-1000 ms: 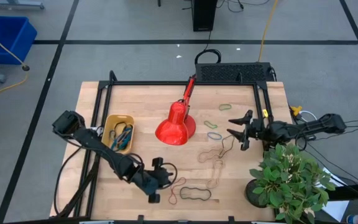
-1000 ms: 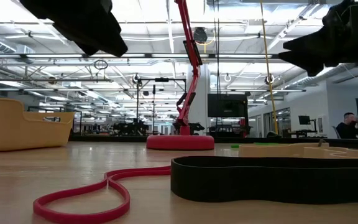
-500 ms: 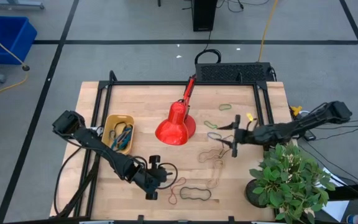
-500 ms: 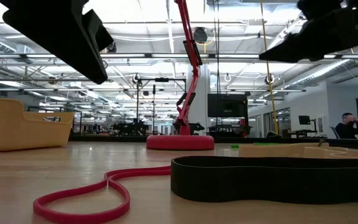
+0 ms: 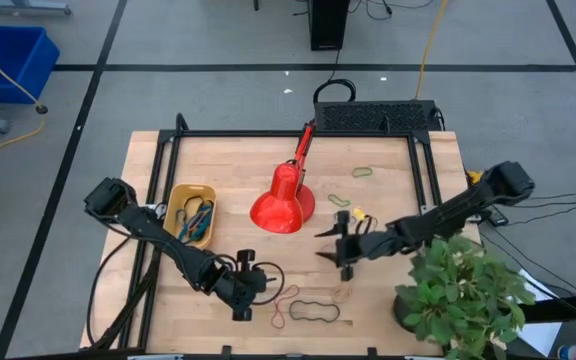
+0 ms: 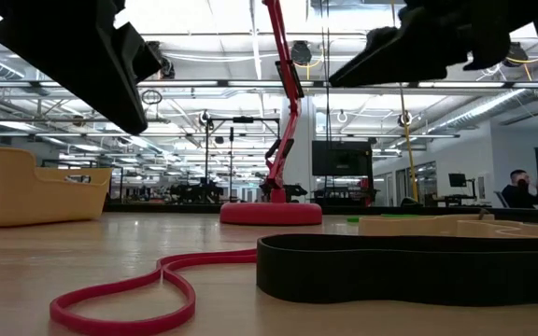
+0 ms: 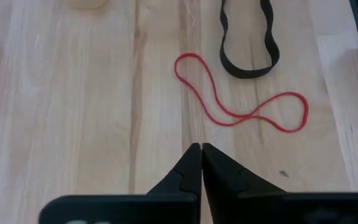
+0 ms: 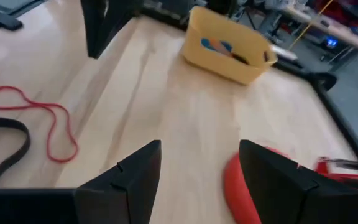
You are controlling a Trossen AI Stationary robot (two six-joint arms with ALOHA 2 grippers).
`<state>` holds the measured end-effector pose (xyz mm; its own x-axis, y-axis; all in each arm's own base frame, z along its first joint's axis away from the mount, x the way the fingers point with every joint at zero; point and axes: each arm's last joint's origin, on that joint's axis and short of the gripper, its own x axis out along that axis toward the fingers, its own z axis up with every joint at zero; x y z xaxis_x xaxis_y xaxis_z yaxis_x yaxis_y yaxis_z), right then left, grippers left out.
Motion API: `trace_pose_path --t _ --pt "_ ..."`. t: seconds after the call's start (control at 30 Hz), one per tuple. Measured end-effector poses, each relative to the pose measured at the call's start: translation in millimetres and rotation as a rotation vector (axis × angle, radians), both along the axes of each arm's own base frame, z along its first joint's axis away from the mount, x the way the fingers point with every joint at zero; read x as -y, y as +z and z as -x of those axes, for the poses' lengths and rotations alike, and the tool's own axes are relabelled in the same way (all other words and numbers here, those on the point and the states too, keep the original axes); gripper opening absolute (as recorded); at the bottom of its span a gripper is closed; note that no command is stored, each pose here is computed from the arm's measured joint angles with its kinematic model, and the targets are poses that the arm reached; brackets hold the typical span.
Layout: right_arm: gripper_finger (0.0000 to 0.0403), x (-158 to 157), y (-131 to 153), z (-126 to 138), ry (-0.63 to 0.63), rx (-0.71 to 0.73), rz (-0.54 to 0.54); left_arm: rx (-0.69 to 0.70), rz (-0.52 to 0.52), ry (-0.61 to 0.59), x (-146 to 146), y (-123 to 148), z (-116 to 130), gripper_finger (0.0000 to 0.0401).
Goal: Pick and place rubber bands into bin
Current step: Put the red rubber band into the yellow bin
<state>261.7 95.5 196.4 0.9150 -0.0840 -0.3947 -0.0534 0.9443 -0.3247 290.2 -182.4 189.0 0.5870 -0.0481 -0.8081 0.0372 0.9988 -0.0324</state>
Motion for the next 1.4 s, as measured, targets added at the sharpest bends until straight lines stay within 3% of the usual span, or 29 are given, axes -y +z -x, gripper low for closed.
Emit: trace_pose_path --t 0.17,0.33,0.5,0.63,0.8,1.03,1.2,1.4 --pt "0.0210 -11.5 -14.2 -16.2 0.022 -0.019 -0.016 0.006 -0.018 -0.024 -0.8 0.3 -1.0 0.0031" --pt "0.0210 -21.7 -22.6 -27.9 0.073 -0.072 0.058 0.006 -0.027 -0.031 -2.5 0.3 -1.9 0.0020" --pt "0.0210 -20.6 -18.6 -32.7 0.027 -0.043 -0.029 0.006 -0.034 -0.040 -2.5 0.3 -1.9 0.0005" --pt "0.0210 -19.1 -20.7 -32.3 0.029 -0.064 -0.011 0.012 -0.031 -0.039 -2.3 0.5 -2.3 0.0008" --pt "0.0210 -1.0 -19.2 -40.1 -0.034 -0.053 -0.198 0.017 -0.021 -0.029 -2.2 0.9 -2.9 0.0032" --pt "0.0210 19.7 -18.8 -48.1 0.097 -0.090 -0.334 0.018 -0.003 -0.007 -2.1 1.0 -3.0 0.0039" --pt "0.0210 25.6 -19.1 -49.2 0.228 -0.127 -0.391 0.018 -0.002 -0.005 -2.1 1.0 -3.0 0.0039" --pt "0.0210 28.0 -19.0 -49.7 0.234 -0.122 -0.369 0.018 -0.002 -0.005 -2.1 1.0 -3.0 0.0039"
